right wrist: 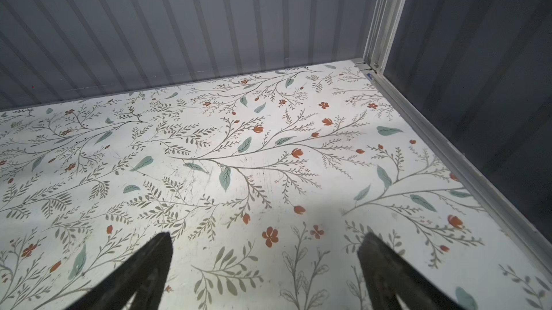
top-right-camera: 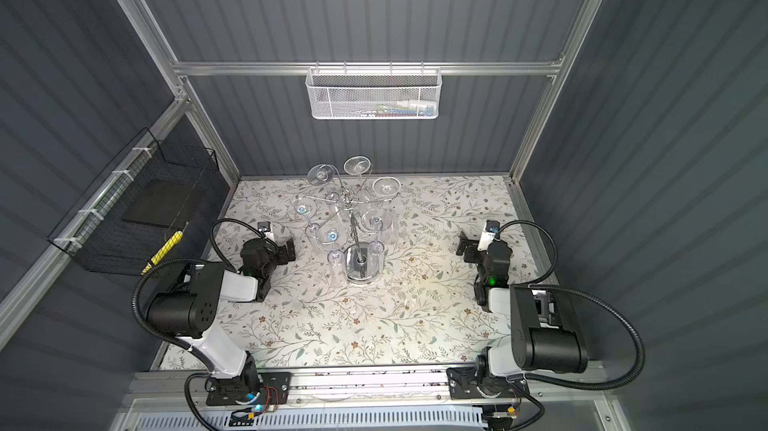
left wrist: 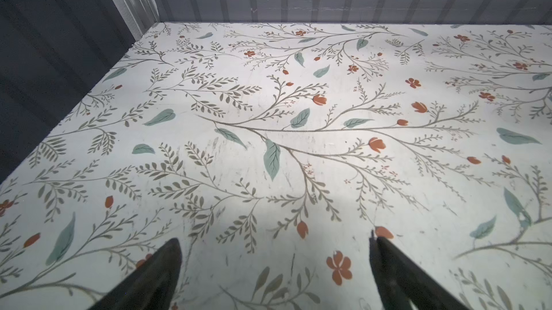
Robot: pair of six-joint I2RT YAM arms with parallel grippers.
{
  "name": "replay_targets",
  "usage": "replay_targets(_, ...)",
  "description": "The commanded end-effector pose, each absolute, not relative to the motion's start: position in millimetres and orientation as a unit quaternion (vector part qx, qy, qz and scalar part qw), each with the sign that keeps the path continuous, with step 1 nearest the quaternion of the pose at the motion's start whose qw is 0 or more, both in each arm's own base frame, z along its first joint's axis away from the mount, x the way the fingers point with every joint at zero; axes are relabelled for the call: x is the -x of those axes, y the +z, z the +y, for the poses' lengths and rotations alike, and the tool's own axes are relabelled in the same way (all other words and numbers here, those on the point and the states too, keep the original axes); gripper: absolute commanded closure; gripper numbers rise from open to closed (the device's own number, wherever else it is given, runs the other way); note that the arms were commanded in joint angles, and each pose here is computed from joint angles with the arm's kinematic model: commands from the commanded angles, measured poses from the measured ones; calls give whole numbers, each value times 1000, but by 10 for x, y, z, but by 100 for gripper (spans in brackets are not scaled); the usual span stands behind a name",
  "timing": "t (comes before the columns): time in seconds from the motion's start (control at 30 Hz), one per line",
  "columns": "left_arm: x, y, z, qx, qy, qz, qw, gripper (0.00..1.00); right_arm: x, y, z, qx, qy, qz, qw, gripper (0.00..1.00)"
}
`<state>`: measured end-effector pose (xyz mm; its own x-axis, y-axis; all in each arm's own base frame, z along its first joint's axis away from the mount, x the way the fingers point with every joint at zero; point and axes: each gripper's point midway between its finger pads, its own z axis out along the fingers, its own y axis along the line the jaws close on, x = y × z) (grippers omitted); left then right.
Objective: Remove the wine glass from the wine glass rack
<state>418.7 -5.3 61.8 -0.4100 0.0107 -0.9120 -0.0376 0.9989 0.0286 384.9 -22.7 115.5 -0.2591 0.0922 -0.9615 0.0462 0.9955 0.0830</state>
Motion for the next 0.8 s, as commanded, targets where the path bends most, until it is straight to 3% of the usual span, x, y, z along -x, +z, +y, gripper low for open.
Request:
replay_targets(0.0, -4189, 632, -45, 3, 26, 837, 546, 0, -3865, 1184, -205, -37, 20, 790, 612, 1)
replay_targets(0.77, -4195, 613, -45, 3, 26, 840, 543, 0, -3876, 1181, -210, -37, 23, 791, 610, 1)
